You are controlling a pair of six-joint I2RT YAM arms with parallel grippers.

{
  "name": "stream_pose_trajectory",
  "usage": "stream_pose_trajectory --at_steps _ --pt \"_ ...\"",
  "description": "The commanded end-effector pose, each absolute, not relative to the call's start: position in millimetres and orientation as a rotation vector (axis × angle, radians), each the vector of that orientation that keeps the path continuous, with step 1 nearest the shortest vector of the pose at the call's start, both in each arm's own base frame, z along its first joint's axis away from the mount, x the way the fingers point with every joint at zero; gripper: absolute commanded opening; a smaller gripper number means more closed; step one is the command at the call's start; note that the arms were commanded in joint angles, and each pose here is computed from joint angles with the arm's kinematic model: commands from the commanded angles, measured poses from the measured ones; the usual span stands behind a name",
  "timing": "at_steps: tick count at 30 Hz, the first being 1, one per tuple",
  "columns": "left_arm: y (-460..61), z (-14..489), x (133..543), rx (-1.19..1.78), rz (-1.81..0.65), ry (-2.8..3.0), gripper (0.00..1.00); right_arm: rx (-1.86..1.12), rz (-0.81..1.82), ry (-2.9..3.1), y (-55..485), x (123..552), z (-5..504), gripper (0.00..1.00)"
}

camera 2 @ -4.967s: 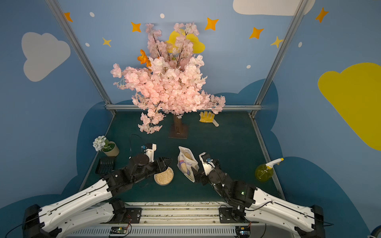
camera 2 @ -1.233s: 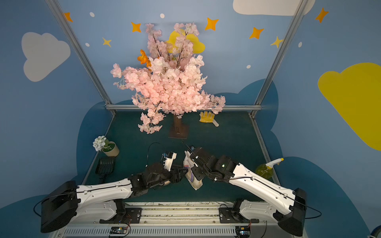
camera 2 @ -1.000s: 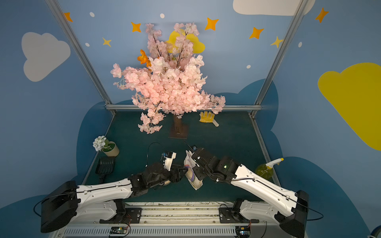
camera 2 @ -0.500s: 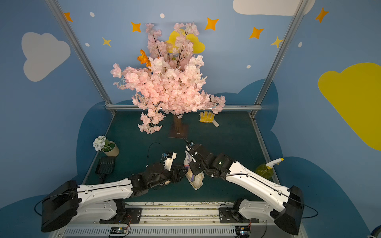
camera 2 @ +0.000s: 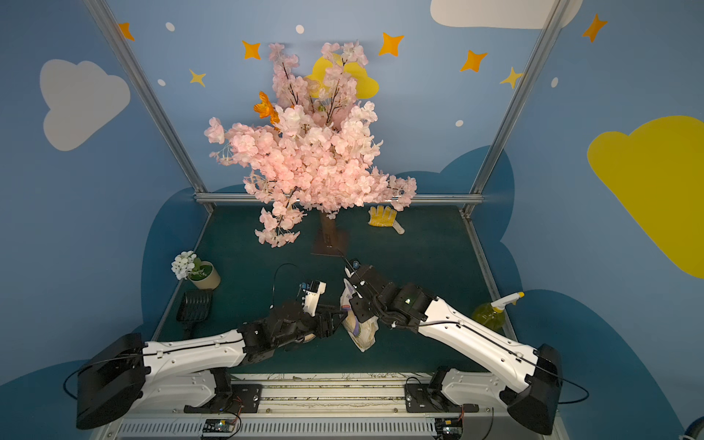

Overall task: Pour the oats into the breakfast bowl
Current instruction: Close the oats bag at the center of the board.

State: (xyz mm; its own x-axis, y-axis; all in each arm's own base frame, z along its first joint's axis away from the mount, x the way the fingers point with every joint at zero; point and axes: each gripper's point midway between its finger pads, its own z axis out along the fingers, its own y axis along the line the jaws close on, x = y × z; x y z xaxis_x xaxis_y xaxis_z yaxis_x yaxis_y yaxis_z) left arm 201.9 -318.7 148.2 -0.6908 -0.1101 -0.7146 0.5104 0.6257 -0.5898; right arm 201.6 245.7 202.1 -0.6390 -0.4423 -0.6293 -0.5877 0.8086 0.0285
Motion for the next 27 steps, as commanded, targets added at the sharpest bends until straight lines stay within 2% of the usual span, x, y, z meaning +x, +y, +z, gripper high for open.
stream_pose_trajectory --at_steps 1,8,9,10,15,20,22,24,27 --pt "-324 164 205 0.308 -1.092 2.054 0.65 -0.725 0.324 2.315 253 214 215 0.29" --pt "-324 165 205 0.308 -1.091 2.053 0.65 -0.776 0.349 2.324 274 221 211 0.19" --pt "-324 165 205 0.308 -1.090 2.053 0.65 -0.781 0.353 2.328 276 222 210 0.07" --pt "-324 165 205 0.308 -1.090 2.054 0.65 -0.790 0.351 2.331 277 222 210 0.00" --pt "-323 165 205 0.306 -1.089 2.053 0.64 -0.730 0.271 2.338 268 225 215 0.00" --pt "-322 167 204 0.306 -1.089 2.047 0.64 -0.758 0.315 2.296 272 222 217 0.00" --pt "-322 168 204 0.305 -1.090 2.047 0.64 -0.765 0.311 2.291 273 224 216 0.31" --pt "-322 168 204 0.307 -1.091 2.047 0.64 -0.773 0.297 2.289 275 226 214 0.40" --pt "-321 168 204 0.306 -1.091 2.046 0.64 -0.791 0.285 2.277 279 231 213 0.41"
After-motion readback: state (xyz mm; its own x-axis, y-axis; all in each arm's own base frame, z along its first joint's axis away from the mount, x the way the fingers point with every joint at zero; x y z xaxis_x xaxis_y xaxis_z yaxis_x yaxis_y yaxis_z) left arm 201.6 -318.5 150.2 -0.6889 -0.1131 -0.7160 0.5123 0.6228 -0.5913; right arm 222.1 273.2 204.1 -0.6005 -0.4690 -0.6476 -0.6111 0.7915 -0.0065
